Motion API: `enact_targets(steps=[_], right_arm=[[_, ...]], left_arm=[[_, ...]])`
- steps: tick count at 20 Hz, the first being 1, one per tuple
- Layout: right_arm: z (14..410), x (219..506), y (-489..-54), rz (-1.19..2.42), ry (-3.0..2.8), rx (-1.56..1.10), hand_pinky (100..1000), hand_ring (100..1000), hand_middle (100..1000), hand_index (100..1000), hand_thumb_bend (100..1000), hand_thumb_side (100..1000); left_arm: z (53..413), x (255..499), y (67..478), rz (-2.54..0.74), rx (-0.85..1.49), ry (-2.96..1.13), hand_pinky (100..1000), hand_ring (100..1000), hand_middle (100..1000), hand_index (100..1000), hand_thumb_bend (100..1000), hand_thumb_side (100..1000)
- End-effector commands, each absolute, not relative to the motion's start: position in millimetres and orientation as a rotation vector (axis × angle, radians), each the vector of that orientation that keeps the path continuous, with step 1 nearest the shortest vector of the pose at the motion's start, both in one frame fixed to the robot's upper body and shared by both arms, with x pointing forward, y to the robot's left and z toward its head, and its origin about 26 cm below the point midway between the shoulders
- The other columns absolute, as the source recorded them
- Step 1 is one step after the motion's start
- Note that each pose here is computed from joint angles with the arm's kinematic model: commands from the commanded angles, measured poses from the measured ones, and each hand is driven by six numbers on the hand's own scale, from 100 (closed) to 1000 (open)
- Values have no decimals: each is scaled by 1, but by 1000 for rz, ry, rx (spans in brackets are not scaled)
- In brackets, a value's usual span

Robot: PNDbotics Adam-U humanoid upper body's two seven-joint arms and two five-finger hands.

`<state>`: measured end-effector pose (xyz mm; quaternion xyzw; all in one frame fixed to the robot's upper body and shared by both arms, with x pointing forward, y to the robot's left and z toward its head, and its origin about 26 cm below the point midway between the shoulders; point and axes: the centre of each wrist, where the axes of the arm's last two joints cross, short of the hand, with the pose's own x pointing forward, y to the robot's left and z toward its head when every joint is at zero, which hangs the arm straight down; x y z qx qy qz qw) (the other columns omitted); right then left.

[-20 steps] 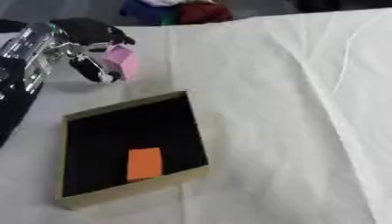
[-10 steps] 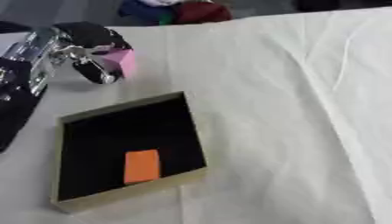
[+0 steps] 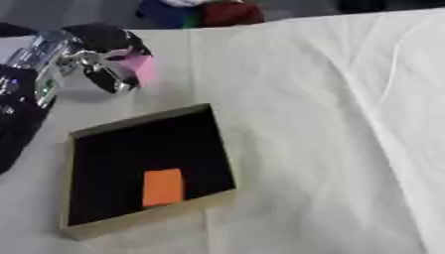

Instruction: Pick up objects on the table and place them in the box.

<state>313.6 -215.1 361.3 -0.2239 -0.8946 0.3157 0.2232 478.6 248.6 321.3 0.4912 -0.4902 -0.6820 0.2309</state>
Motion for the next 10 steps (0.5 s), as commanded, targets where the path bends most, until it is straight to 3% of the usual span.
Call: enact_targets(steps=[1, 10], right_arm=[[367, 312, -221, 852, -2480, -646, 894, 733, 622, 778, 100, 932], [356, 316, -224, 849, -2443, -644, 892, 735, 624, 777, 100, 920]], left_arm=[[344, 468, 253, -1858, 1406, -1401, 554, 626, 569, 737, 100, 186], [333, 447, 228, -2007, 1296, -1578, 551, 611, 566, 736, 100, 248]])
